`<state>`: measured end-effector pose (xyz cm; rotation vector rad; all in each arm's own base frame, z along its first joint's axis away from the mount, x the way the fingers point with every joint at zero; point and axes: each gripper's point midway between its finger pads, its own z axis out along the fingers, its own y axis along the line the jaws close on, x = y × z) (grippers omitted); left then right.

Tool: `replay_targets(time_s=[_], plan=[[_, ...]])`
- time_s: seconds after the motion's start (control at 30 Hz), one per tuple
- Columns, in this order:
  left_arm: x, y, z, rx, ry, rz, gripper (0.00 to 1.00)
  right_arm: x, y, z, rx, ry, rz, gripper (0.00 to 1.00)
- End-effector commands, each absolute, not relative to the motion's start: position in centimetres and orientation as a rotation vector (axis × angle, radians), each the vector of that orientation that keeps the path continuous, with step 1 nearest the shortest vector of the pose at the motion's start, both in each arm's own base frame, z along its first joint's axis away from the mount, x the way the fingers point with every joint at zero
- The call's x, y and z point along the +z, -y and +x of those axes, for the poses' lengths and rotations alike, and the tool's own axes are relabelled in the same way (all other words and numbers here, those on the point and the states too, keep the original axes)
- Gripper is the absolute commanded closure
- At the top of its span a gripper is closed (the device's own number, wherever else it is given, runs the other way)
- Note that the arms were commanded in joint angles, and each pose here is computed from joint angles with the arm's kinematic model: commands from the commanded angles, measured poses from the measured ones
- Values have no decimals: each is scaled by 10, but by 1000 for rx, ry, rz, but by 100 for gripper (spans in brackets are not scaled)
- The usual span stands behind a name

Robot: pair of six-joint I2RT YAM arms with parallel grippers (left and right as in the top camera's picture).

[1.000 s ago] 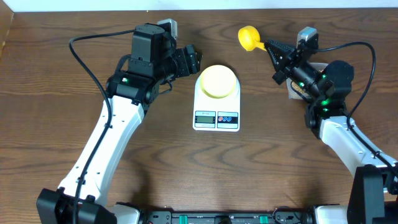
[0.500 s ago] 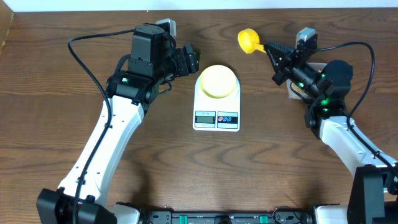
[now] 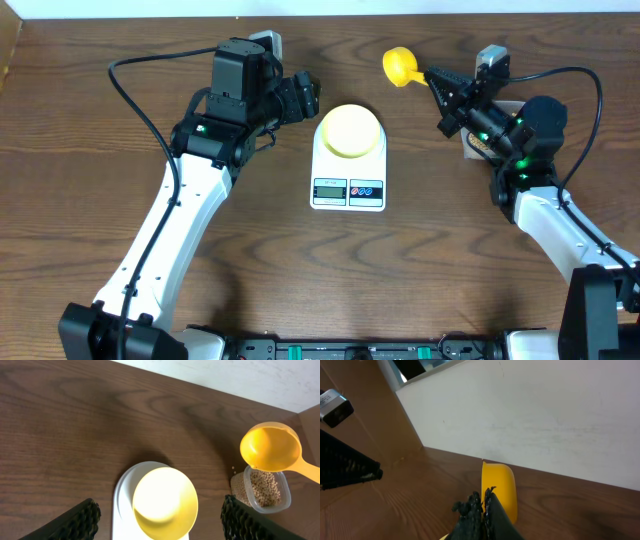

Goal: Scoop item into bowl and weigh 50g on scale

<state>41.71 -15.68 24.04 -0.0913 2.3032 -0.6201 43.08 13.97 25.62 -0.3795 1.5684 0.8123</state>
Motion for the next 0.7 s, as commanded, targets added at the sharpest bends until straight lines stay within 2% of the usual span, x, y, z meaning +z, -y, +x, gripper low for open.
replay_targets(time_s=[0.0,0.47,0.67], plan=[[241,154,417,-603,-2300,-86,21,264,-138,434,791,-1544,-397,99],[233,152,410,-589,-2343,-86,21,267,-138,434,818,-1543,-372,99],[215,149,398,-509,-2417,56,20,267,-138,434,817,-1543,-372,99]])
